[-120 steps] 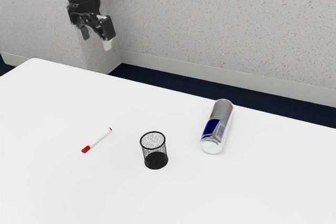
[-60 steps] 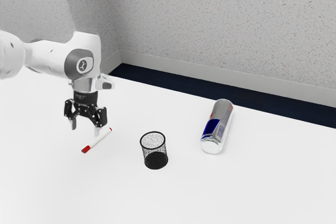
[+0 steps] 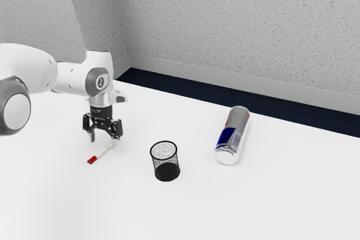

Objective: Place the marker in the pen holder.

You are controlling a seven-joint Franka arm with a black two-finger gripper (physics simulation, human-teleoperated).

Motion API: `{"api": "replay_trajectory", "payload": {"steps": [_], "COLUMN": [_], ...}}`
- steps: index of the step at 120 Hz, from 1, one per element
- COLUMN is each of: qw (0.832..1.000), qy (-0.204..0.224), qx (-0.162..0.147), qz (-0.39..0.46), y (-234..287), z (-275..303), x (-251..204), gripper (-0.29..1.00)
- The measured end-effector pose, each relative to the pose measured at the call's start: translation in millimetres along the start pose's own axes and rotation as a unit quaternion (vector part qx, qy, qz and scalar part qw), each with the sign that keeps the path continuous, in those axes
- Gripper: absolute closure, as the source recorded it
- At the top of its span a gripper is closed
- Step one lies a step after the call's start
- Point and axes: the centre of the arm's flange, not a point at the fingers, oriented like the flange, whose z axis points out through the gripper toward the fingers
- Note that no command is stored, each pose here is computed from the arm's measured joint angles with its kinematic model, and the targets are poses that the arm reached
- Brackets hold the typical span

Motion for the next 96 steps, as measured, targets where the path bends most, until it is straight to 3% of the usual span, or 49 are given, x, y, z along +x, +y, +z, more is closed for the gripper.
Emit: {"api": "replay_trajectory", "payload": {"steps": [87,96], "qw": [0.997,0.996], "qy": [-0.012,-0.011], "qx": [-0.012,-0.011], "qz": [0.079,0.084], "y": [-1,0], "z": [11,10], "x": [27,27], "gripper": [0.0,0.06]}}
